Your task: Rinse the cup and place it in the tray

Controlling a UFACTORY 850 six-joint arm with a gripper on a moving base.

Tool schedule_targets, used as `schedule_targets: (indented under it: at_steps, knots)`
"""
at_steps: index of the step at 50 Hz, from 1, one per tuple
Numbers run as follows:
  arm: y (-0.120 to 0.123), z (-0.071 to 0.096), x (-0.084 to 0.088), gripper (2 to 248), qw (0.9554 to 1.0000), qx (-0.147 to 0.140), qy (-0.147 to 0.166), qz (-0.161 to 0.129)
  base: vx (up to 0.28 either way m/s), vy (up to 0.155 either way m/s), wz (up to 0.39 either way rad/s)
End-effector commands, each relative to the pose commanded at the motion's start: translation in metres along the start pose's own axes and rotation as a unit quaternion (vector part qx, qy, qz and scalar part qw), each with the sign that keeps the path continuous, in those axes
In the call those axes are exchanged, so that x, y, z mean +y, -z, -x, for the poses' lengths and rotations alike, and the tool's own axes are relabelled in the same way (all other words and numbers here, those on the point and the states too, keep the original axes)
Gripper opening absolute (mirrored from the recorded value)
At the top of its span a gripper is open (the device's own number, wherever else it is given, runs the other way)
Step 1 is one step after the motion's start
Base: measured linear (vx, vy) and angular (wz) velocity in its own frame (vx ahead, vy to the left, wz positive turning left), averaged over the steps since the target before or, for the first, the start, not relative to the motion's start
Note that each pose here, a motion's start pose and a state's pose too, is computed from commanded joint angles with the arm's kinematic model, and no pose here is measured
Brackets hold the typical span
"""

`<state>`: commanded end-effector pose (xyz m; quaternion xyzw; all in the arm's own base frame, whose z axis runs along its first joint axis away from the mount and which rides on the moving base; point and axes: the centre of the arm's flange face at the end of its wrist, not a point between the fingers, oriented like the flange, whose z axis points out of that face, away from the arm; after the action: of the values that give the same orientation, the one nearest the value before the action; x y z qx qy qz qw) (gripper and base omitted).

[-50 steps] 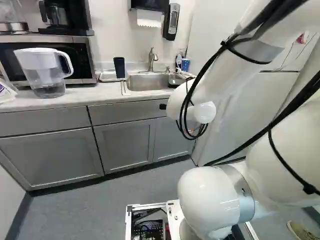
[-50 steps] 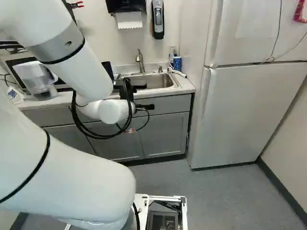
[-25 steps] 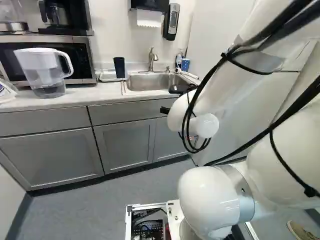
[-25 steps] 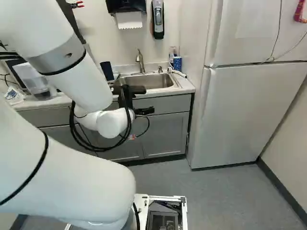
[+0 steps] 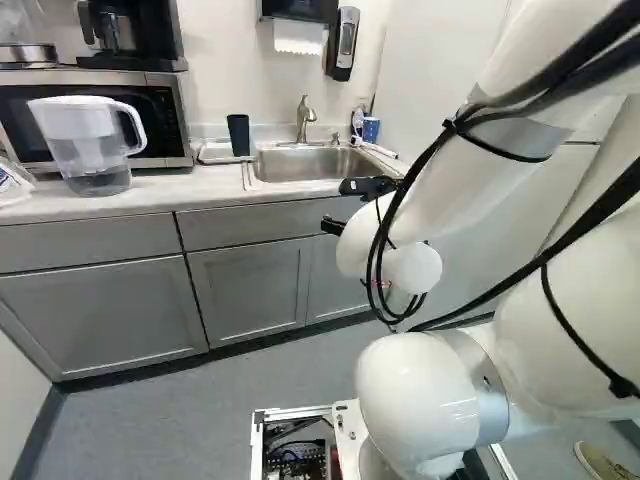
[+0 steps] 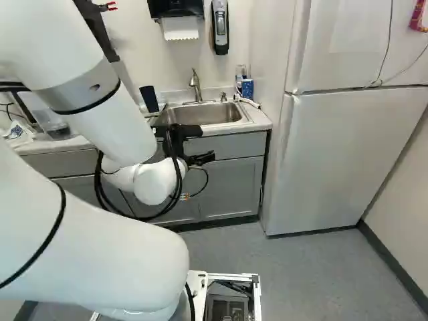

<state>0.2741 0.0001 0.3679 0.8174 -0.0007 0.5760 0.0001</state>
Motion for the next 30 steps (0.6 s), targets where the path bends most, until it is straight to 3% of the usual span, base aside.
schedule_targets:
  at_steps: [30]
  knots:
    - [0.0028, 0.0034, 0.0001, 247, 1.0, 0.006, 0.0, 0.0, 0.0, 0.0, 0.0]
